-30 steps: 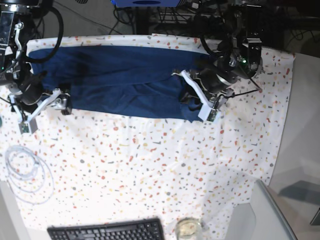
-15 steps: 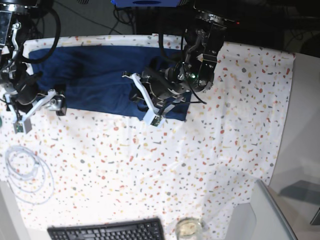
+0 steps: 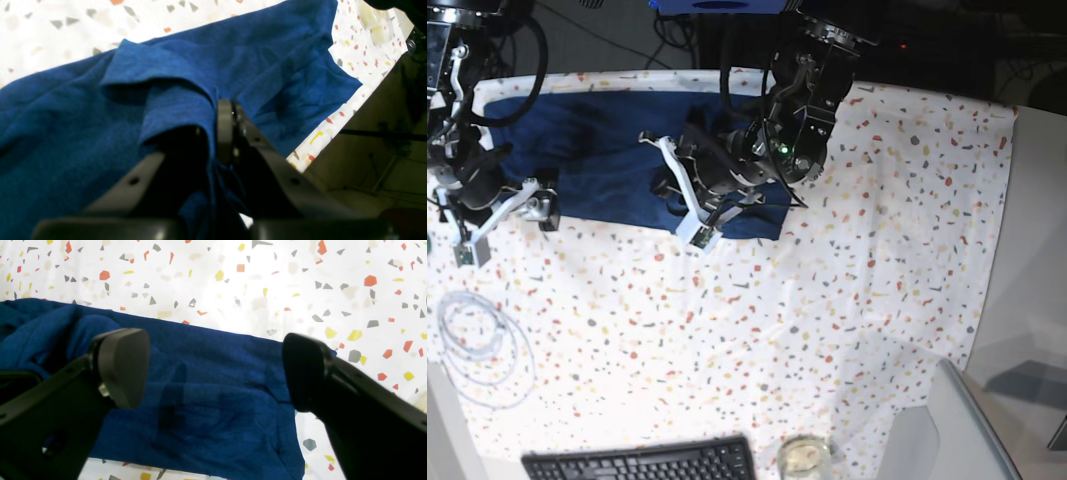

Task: Layout the t-shirt on the table in an organized manner, then fold the t-shirt properly
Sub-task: 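Fold the lifted end over toward the right gripper with both grippers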

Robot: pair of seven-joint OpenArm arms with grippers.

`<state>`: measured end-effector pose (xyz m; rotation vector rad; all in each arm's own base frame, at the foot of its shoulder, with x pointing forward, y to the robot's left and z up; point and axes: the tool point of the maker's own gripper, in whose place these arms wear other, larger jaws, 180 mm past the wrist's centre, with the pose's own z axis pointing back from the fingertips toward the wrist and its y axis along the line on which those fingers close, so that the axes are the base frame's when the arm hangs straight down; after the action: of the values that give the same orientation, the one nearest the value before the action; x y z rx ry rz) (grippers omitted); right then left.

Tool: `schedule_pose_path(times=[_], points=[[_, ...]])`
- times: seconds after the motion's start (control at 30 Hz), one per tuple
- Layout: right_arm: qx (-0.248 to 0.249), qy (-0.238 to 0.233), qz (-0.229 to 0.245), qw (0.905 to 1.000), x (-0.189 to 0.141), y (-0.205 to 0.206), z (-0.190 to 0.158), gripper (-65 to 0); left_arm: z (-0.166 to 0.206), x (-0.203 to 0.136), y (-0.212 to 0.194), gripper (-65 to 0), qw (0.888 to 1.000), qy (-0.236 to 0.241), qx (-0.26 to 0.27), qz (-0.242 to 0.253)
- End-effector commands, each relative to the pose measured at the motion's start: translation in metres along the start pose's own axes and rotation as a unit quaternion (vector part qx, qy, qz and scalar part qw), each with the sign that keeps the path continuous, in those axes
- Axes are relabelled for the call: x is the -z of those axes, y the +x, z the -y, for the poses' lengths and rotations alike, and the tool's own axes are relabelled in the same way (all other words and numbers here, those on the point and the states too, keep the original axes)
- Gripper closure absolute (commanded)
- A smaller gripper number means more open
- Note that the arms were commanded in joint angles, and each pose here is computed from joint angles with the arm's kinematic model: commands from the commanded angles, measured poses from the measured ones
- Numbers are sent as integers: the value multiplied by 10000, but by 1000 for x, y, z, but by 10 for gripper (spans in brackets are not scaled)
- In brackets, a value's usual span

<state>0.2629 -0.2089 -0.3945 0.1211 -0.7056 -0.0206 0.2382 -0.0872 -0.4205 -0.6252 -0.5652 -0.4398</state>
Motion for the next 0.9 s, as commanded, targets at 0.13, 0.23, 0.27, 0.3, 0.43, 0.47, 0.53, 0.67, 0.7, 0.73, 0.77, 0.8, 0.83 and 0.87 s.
schedule_pose_path(times=[0.13, 0.23, 0.27, 0.3, 0.43, 0.47, 0.53, 0.67, 0.7, 0.73, 0.77, 0.8, 0.83, 0.87], points=[[-51, 7, 225, 9997, -3, 13, 1, -591, 6, 3, 8, 0, 9998, -133, -27, 115], [-51, 7, 225, 9997, -3, 13, 1, -591, 5, 5, 8, 0, 9998, -150, -41, 93], [-51, 7, 225, 9997, -3, 13, 1, -591, 5, 5, 8, 0, 9998, -150, -41, 93], [-51, 7, 225, 9997, -3, 13, 1, -591, 6, 6, 9, 0, 9998, -154, -39, 103], [-51, 7, 225, 9997, -3, 13, 1, -591, 11, 8, 16, 0, 9997, -185, -26, 171], [-51, 7, 225, 9997, -3, 13, 1, -591, 11, 8, 17, 0, 9997, -191, -29, 175], [-51, 7, 225, 9997, -3, 13, 1, -591, 14, 8, 19, 0, 9995, -222, -44, 205], [-51, 7, 225, 9997, -3, 13, 1, -591, 16, 13, 12, 0, 9996, -245, -99, 102], [-51, 7, 225, 9997, -3, 13, 1, -591, 16, 14, 11, 0, 9996, -249, -113, 77], [-51, 8, 233, 9997, -3, 14, 1, -591, 15, 15, 9, 0, 9996, -250, -129, 42], [-51, 8, 233, 9997, -3, 14, 1, -591, 15, 16, 11, 0, 9996, -247, -108, 46], [-51, 8, 233, 9997, -3, 14, 1, -591, 15, 17, 8, 0, 9996, -256, -101, 6], [-52, 8, 240, 9997, -3, 15, 1, -591, 20, 19, 6, 0, 9995, -304, -35, -45], [-52, 8, 240, 9997, -3, 15, 1, -591, 25, 21, 5, 0, 9993, -359, 30, -84]])
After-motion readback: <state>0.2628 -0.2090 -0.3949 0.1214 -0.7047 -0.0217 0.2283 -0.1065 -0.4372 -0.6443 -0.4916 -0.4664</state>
